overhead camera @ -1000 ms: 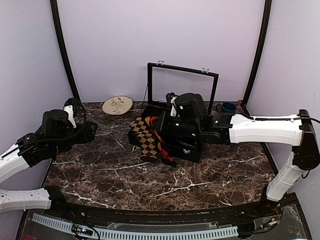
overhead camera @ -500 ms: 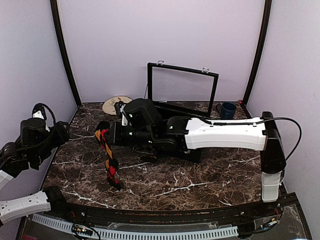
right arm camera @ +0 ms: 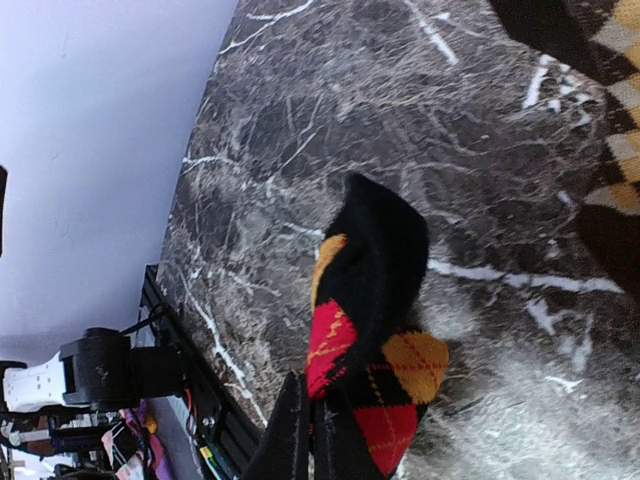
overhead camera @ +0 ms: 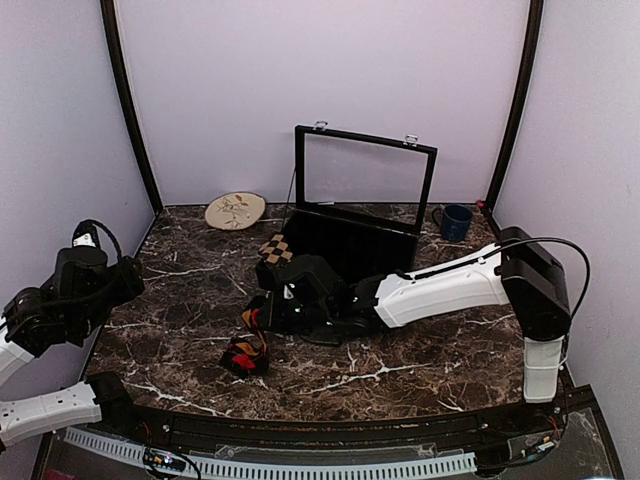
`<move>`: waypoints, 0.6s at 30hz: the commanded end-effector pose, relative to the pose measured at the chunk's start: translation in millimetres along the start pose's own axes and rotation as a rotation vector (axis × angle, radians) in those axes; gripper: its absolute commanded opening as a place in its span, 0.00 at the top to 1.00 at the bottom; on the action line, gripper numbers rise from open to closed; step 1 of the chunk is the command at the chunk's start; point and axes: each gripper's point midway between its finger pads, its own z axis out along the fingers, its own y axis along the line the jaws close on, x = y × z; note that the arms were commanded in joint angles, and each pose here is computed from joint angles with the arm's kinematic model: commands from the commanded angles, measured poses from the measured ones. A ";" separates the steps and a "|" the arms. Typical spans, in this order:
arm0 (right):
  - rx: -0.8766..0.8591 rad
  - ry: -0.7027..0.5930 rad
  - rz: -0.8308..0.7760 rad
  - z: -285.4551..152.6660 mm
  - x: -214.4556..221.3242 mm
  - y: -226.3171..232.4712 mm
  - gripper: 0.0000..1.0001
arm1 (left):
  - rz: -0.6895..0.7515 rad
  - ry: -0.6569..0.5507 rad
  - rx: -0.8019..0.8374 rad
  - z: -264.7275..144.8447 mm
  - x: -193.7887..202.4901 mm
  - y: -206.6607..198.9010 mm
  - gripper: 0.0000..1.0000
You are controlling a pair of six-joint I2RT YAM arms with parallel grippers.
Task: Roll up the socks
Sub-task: Fold the sock at the center of the board.
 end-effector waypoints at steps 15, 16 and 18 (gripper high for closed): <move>0.223 -0.188 -0.211 -66.7 -39.2 -50.9 1.00 | 0.188 0.241 0.237 28.4 68.3 -67.6 0.31; 0.226 -0.182 -0.233 -66.5 -38.6 -51.8 1.00 | 0.195 0.258 0.252 28.7 72.3 -70.9 0.31; 0.245 -0.158 -0.276 -64.2 -32.7 -56.8 1.00 | 0.202 0.283 0.272 29.4 78.0 -75.8 0.32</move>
